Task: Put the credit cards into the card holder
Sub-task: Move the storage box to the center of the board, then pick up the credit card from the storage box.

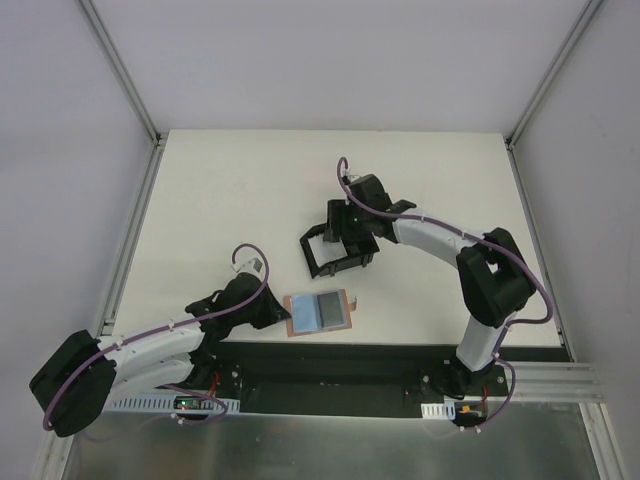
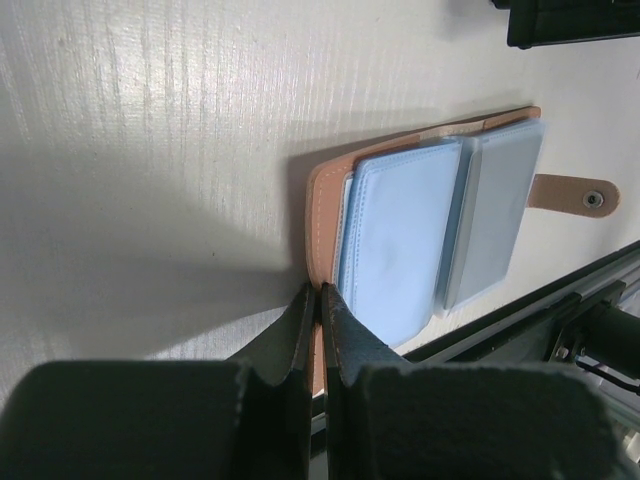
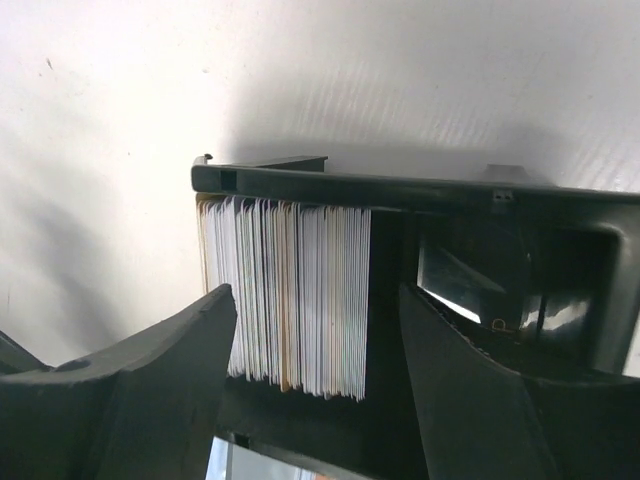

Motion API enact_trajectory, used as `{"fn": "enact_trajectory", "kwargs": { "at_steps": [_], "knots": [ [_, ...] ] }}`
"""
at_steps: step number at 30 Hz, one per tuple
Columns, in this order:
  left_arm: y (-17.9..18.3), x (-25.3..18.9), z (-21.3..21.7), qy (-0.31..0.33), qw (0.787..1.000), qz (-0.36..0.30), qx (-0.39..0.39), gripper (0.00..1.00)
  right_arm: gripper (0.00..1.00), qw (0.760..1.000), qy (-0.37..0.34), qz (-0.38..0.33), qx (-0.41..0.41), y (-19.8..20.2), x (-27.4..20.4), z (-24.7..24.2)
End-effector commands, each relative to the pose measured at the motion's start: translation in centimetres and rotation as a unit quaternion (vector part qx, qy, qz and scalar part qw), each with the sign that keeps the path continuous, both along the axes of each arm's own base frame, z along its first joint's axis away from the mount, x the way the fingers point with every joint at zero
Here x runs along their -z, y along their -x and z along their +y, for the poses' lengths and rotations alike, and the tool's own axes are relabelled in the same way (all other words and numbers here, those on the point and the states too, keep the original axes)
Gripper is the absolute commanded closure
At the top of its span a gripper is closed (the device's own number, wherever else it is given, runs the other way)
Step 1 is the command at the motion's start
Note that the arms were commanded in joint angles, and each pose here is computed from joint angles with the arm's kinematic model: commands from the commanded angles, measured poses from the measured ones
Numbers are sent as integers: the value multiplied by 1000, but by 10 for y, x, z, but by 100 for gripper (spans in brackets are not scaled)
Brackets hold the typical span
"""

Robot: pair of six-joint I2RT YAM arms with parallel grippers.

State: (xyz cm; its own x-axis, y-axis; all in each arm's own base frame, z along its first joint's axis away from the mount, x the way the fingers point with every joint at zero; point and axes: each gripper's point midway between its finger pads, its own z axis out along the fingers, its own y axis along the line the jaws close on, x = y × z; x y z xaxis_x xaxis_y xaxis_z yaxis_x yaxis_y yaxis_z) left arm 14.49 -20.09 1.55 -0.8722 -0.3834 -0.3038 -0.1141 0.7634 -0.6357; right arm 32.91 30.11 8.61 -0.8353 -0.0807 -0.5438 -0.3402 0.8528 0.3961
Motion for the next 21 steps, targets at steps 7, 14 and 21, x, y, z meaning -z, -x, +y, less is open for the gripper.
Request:
{"fn": "enact_trajectory", "kwargs": {
  "at_steps": [7, 14, 21],
  "knots": [
    [3, 9, 8, -19, 1000, 11, 1, 100, 30, 999, -24, 25, -26, -3, 7, 19],
    [2, 7, 6, -19, 1000, 12, 5, 100, 33, 998, -44, 22, -29, -2, -5, 24],
    [1, 6, 4, -17, 1000, 13, 8, 100, 43, 998, -47, 13, -30, -1, -13, 22]
  ]
}}
